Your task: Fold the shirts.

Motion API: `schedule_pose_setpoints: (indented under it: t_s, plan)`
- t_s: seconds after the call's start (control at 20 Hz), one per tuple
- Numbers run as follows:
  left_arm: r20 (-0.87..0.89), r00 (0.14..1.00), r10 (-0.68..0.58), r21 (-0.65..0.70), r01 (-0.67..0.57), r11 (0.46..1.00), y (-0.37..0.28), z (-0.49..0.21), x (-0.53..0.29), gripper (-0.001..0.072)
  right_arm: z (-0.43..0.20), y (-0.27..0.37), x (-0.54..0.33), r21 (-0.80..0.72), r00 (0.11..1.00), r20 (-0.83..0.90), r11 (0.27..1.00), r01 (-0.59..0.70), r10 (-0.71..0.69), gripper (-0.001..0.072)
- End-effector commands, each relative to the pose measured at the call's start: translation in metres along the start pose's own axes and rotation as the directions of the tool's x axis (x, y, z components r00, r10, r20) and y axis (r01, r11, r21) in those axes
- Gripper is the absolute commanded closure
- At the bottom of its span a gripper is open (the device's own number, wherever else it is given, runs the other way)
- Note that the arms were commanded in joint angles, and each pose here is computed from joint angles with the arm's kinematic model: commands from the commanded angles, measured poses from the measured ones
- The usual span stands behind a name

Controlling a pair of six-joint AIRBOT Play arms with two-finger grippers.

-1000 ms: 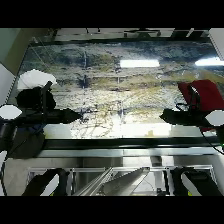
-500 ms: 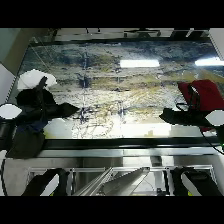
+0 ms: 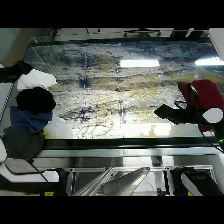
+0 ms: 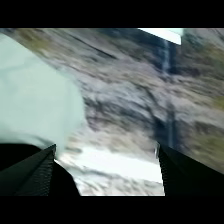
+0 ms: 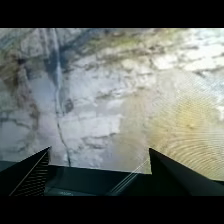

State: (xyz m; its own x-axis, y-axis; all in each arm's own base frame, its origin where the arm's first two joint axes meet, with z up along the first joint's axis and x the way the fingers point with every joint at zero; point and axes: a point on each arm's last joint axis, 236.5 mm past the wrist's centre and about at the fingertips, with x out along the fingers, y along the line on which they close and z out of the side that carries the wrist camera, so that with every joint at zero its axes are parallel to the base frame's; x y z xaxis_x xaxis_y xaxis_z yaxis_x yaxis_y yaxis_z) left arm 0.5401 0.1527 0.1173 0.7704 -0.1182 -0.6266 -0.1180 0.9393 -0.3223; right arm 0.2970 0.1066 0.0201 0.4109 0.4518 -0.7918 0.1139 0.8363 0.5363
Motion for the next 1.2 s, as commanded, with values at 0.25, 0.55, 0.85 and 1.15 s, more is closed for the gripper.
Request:
schedule_pose_setpoints:
  t_s: [0.25,0.55,0.85,1.15]
  plan:
    - [-0.169,0.955,0.243,0.054,-0.238,0.97,0.163,-0.065,0.126,-0.0013,-0.002,-0.007,0.01,0.013,0.999,-0.03,1.0,0.016,-0.016,0.0043]
    - [-0.092,0.992,0.083,-0.098,-0.092,0.991,0.113,-0.055,0.156,0.0173,-0.003,-0.007,0.01,0.014,0.999,-0.032,1.0,0.016,-0.015,0.0044]
    - [0.07,0.997,-0.035,-0.055,0.039,0.998,0.029,0.027,0.108,0.0689,-0.013,-0.007,0.009,0.013,0.997,-0.076,1.0,0.017,-0.016,0.005]
    - [0.024,0.908,-0.418,0.02,0.418,0.908,-0.164,0.044,0.0,0.0689,-0.016,-0.02,0.009,-0.022,0.994,-0.089,0.997,0.067,-0.069,0.0051]
